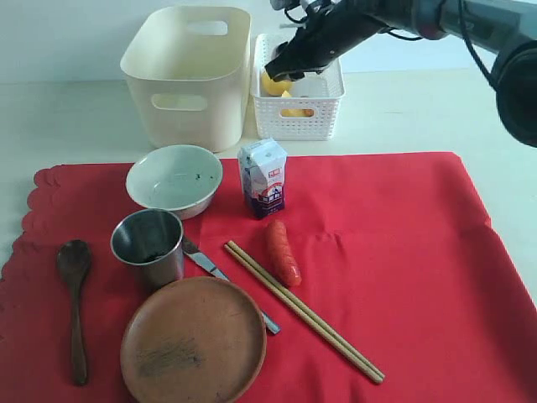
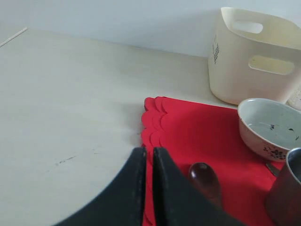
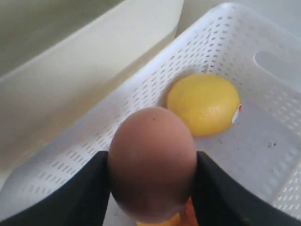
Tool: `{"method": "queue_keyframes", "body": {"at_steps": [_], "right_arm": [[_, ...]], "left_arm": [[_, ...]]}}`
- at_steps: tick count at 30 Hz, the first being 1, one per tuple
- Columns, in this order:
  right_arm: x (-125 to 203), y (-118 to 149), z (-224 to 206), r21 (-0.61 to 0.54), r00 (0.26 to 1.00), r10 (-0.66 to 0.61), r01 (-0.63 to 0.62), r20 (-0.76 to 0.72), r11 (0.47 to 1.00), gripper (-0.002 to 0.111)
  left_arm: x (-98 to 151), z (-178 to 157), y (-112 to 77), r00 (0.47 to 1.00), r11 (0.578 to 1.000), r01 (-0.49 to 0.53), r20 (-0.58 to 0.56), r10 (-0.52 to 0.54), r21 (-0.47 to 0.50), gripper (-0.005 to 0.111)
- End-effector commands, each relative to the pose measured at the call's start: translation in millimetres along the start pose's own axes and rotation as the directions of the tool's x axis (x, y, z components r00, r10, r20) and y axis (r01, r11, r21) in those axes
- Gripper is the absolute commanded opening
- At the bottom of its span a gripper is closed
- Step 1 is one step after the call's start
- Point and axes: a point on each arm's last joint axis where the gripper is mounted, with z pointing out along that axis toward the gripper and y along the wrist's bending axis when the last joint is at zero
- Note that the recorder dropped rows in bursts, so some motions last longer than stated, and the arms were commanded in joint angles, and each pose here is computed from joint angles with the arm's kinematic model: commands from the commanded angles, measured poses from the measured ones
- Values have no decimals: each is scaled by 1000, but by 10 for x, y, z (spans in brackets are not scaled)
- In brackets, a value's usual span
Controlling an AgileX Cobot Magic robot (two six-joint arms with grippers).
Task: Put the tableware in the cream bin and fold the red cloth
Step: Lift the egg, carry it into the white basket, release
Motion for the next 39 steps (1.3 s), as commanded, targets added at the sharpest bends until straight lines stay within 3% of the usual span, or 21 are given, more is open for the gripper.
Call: {"method": "queue_keyframes", "body": {"at_steps": [1,6,20,26,39], "right_arm": [[29,19,102,18,999,-26,26,-18,999,0],[74,21,158,15,999,-23,24,-28,1000,5],[72,27,158,9,1000,-14,14,-25,1000,75],[-34,35,32,15,1000,-6,6,-4,1000,76],[-404,123,-652,11,1000,-15,15,-16,1000,76]], "left_arm": [[5,-1,2,1000,1000,-1,8,1,-2,8],[5,-1,2,1000,1000,-1,8,1,-2,8],[5,-1,2,1000,1000,-1,8,1,-2,8],[5,-1,2,1000,1000,-1,8,1,-2,8],[5,-1,2,1000,1000,-1,8,1,-2,8]]}}
